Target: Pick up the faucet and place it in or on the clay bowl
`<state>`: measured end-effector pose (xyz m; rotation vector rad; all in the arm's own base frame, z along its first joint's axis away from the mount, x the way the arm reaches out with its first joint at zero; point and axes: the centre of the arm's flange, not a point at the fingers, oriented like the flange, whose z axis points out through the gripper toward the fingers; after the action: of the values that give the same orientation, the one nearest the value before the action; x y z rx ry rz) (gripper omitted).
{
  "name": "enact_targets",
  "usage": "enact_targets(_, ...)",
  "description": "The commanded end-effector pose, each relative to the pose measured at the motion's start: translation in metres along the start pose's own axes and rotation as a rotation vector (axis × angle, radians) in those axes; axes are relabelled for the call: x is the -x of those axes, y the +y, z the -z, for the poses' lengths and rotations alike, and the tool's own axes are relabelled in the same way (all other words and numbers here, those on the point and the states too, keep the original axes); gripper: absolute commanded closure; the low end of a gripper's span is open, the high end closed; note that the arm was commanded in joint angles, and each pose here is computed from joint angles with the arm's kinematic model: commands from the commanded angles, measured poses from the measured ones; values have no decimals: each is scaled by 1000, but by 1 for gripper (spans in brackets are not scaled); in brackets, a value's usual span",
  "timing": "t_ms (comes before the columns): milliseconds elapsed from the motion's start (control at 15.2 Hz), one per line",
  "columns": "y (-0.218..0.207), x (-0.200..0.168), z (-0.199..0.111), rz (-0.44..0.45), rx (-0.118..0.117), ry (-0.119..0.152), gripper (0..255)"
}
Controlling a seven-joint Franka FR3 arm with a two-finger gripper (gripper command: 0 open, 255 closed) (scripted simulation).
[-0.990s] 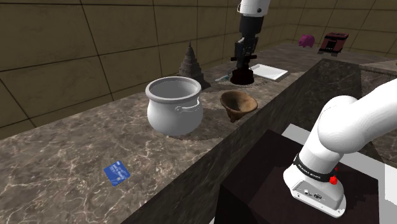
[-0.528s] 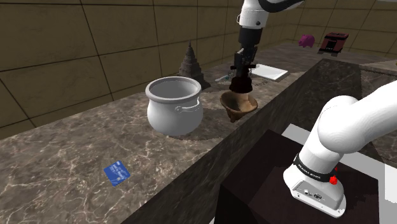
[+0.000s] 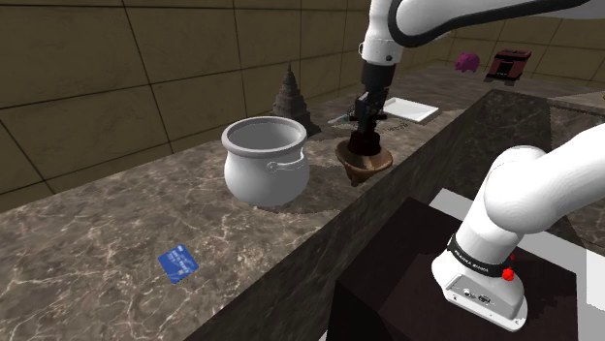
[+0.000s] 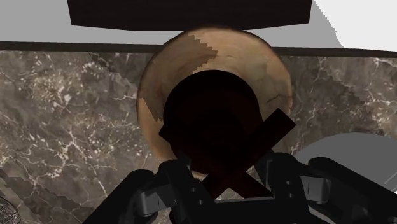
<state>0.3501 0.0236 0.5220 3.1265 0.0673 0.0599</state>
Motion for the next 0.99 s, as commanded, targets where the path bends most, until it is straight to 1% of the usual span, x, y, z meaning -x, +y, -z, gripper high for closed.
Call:
enact_targets(0,0,0,-12,0,0,1,255)
enact_targets(528,0,0,-12,0,0,1,255)
enact_targets(594,0,0,-12,0,0,1,0)
enact_targets(924,0,0,-12,0,0,1,0)
